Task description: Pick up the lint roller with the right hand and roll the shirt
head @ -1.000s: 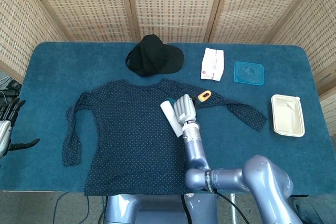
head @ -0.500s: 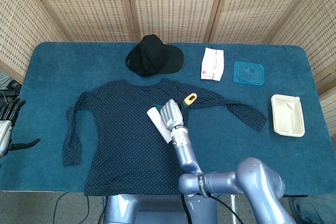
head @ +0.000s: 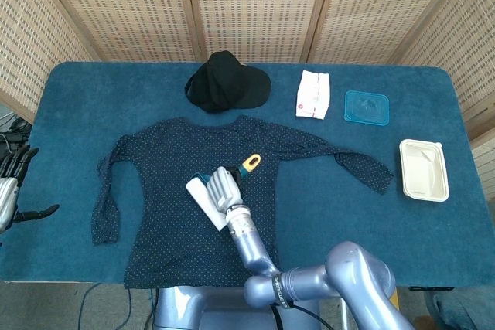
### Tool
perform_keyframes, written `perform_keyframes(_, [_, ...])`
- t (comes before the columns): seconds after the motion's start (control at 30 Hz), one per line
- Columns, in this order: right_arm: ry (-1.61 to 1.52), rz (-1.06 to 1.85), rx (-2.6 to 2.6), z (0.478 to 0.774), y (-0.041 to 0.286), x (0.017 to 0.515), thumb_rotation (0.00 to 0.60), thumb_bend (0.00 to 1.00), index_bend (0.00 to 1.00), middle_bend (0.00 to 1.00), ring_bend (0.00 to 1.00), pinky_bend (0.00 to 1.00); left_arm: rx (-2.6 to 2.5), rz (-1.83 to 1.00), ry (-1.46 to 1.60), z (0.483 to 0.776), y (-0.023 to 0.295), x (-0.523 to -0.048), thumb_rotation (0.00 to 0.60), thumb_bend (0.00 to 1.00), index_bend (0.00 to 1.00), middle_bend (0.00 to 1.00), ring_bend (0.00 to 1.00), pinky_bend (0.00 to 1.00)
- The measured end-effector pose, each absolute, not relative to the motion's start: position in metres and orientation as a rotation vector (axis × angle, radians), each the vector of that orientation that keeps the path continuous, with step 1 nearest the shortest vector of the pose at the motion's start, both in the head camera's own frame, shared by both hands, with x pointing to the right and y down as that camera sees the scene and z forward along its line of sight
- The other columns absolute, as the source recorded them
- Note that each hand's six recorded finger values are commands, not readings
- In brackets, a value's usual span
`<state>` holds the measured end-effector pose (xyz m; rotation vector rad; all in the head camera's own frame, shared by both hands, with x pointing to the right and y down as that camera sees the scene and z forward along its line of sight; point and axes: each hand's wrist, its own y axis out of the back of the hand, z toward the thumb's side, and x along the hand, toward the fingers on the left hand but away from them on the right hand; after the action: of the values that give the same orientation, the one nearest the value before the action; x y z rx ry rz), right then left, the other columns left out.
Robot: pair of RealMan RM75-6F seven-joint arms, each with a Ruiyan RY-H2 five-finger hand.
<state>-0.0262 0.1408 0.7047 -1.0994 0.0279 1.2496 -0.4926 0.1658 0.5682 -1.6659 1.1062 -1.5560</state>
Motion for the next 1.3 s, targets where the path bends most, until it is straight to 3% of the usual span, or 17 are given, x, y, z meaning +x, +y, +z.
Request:
perform_keyframes(0.43, [0.002, 1.428, -0.932, 0.718, 0.083, 0.087, 0.600, 0.86, 0.70, 1.00, 1.00, 1.00, -1.673, -1.547, 1.090, 0.569, 0.166, -0.487, 0.600, 0.00, 0.00, 0.00, 0.00, 0.00])
perform_keyframes(0.67, [0.016, 1.483, -0.897, 0.726, 0.071, 0.121, 0.600, 0.86, 0.70, 1.00, 1.00, 1.00, -1.673, -1.550, 1.083, 0.571, 0.166, -0.485, 0.600, 0.00, 0.00, 0.00, 0.00, 0.00])
perform_keyframes(0.9, [0.003, 1.440, -0.942, 0.726, 0.083, 0.095, 0.600, 0.86, 0.70, 1.00, 1.00, 1.00, -1.677, -1.549, 1.086, 0.570, 0.166, -0.484, 0.600, 0.00, 0.00, 0.00, 0.00, 0.00])
perform_keyframes(1.3, [0.025, 1.278, -0.990, 0.717, 0.131, 0.015, 0.600, 0.85, 0.70, 1.00, 1.00, 1.00, -1.680, -1.542, 1.099, 0.567, 0.166, -0.487, 0.600, 0.00, 0.00, 0.00, 0.00, 0.00])
